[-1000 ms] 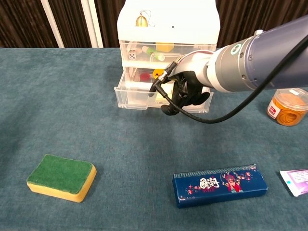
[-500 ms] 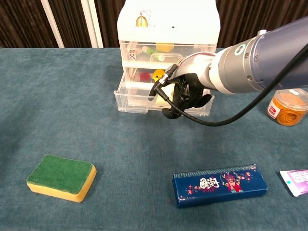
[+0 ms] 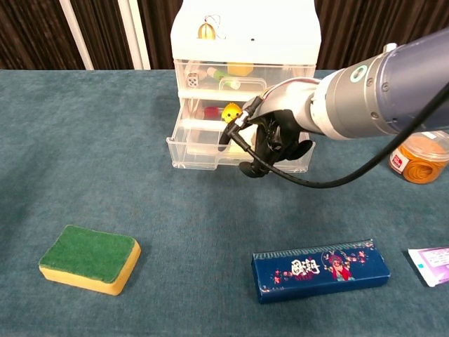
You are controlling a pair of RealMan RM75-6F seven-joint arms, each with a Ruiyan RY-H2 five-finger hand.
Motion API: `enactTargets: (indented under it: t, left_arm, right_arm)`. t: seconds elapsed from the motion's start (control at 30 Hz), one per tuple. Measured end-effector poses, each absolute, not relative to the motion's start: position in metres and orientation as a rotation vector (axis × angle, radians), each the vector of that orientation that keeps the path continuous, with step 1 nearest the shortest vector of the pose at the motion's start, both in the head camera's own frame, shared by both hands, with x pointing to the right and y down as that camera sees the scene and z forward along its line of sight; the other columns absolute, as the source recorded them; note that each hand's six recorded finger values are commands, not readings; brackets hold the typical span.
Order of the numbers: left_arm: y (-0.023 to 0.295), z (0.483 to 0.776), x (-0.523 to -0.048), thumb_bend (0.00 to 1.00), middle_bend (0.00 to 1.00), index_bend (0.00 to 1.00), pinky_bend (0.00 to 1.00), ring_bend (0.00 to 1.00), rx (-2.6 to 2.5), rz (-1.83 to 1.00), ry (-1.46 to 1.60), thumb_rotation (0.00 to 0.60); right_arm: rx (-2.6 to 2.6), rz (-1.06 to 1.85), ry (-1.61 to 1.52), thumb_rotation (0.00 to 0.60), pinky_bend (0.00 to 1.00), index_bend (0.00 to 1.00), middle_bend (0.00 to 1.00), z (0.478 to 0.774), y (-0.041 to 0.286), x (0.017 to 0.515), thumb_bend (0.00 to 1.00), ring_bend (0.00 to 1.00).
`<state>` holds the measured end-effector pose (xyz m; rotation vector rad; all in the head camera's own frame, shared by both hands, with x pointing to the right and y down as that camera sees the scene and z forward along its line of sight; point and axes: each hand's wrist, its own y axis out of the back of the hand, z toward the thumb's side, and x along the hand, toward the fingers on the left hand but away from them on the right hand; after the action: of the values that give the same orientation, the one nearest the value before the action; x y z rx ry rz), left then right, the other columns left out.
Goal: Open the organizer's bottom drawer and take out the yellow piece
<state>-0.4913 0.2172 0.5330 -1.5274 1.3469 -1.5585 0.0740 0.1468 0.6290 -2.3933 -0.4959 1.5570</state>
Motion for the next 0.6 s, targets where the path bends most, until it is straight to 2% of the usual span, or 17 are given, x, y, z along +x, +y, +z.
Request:
enactTargets:
  t: [0.6]
  left_arm:
    - [0.2171,0.5329,-0.4919,0.4,0.0,0.01,0.0,0.0,-1.526,-1.558,1.348,0.6]
  right_arm:
    - [-2.4,1.55,-0.471,0.6,1.0,0.21,1.0,0.6274,0.1511,0.0726,0.6,1.0]
